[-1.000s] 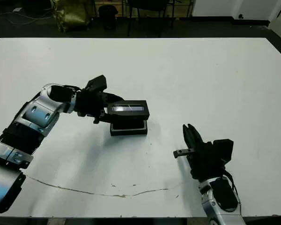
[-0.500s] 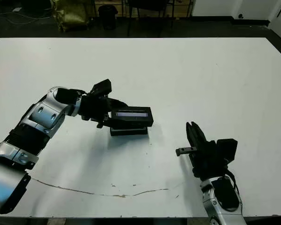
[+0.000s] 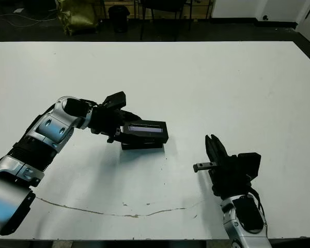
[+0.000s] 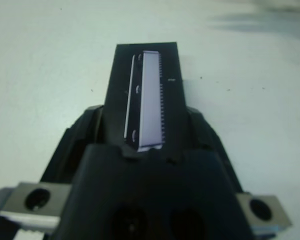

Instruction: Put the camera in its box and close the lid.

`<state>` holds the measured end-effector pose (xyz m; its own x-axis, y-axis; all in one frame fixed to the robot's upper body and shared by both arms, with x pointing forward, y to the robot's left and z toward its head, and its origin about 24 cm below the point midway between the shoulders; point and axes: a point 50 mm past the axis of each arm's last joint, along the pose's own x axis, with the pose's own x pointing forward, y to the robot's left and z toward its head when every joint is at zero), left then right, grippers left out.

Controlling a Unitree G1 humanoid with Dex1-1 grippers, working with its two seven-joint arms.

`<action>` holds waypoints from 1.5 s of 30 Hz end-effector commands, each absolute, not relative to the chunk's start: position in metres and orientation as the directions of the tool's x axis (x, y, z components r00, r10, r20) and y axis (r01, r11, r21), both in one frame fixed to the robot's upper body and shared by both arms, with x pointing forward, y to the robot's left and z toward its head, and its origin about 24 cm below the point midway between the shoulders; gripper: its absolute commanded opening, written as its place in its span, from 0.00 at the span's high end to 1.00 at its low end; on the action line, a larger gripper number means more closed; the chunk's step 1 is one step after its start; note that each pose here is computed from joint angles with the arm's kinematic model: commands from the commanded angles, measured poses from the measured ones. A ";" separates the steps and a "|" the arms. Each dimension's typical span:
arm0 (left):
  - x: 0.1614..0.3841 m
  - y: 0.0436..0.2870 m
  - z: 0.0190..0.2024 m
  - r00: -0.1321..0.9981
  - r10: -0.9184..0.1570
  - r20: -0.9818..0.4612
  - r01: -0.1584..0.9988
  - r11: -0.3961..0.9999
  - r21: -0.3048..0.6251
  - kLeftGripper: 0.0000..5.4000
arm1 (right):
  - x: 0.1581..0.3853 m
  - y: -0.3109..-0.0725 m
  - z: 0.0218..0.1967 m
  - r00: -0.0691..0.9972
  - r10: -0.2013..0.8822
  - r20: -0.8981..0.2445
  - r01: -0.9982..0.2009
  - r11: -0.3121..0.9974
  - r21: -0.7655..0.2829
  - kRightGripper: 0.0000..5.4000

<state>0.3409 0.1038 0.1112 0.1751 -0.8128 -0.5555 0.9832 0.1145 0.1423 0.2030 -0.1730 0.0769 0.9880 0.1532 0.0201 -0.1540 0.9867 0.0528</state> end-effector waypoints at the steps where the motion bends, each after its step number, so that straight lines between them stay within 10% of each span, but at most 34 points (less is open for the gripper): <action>1: 0.343 0.106 0.108 0.185 -0.788 -0.587 0.982 0.124 0.143 0.51 | 0.202 -0.176 0.069 0.988 0.152 0.002 -0.152 0.986 0.067 1.00; 45: 0.340 0.095 0.110 0.121 -0.732 -0.670 0.992 0.071 0.101 0.51 | 0.200 -0.173 0.068 0.988 0.153 -0.004 -0.152 0.986 0.072 1.00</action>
<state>0.3407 0.0972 0.1104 0.1310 -0.7418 -0.6577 0.9913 0.0877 0.0986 0.2024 -0.1714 0.0740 0.9872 0.1556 0.0355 -0.1576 0.9855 0.0636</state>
